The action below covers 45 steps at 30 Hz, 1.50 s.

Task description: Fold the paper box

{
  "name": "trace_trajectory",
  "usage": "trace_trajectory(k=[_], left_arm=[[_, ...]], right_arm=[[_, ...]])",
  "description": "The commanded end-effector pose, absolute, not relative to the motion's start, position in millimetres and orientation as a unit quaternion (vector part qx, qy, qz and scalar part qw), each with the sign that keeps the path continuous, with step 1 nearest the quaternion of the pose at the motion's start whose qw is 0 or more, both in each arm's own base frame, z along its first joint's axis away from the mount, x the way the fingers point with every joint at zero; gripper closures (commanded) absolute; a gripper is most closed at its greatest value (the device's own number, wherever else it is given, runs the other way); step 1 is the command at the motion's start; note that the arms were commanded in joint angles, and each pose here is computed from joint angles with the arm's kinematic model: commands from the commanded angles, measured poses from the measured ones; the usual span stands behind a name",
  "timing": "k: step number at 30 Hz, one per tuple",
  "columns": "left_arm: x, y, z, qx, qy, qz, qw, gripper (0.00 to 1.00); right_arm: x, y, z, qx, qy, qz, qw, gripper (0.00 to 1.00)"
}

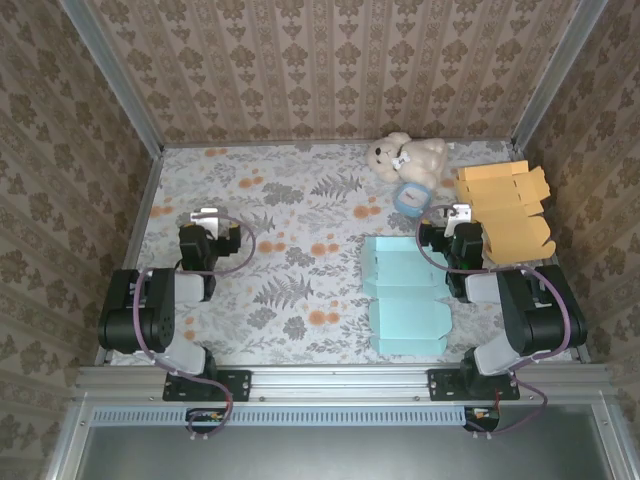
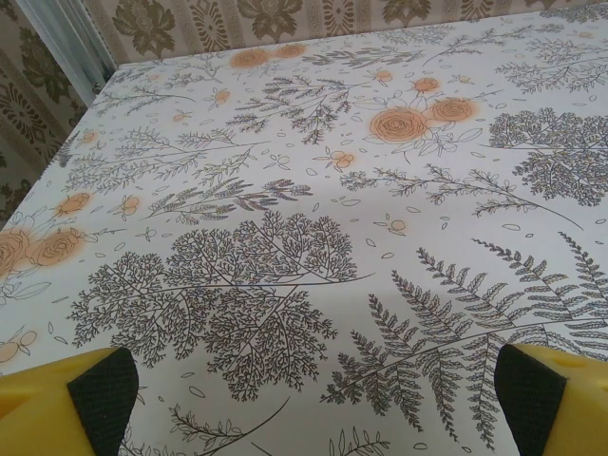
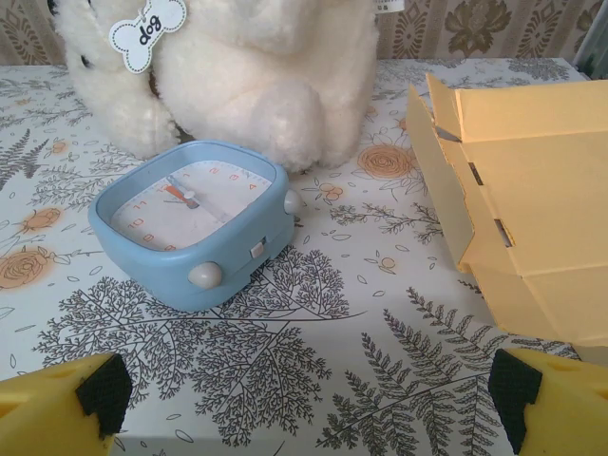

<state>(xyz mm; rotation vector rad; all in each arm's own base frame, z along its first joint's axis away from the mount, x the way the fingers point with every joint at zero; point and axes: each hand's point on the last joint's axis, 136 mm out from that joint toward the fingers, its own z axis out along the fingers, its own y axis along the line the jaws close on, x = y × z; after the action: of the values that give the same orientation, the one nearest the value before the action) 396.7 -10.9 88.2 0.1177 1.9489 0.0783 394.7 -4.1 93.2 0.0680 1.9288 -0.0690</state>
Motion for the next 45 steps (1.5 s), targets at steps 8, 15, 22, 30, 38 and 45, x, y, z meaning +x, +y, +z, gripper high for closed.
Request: trace_trajectory(k=[8, 15, 22, 30, 38, 45], left_arm=[[398, -12, 95, 0.056, 0.818, 0.036, 0.571, 0.0], [400, -9, 94, 0.051, 0.822, 0.024, 0.567, 0.0], [400, -6, 94, 0.047, 0.823, 0.016, 0.566, 0.0], [400, -5, 94, 0.044, 0.823, 0.009, 0.567, 0.0], [398, 3, 102, 0.022, 0.819, 0.036, 0.572, 0.0], [369, 34, 158, -0.087, 0.788, 0.13, 0.596, 0.0]], right_arm=[[399, -5, 99, 0.028, 0.817, -0.03, 0.575, 0.0], [399, -5, 98, 0.027, 0.818, -0.029, 0.574, 0.0], [400, -5, 99, 0.028, 0.818, -0.022, 0.574, 0.0], [400, -6, 97, 0.028, 0.821, -0.015, 0.57, 0.0], [400, -4, 100, 0.024, 0.818, -0.015, 0.574, 0.0], [390, -27, 136, 0.125, 0.843, -0.078, 0.518, 0.0]])
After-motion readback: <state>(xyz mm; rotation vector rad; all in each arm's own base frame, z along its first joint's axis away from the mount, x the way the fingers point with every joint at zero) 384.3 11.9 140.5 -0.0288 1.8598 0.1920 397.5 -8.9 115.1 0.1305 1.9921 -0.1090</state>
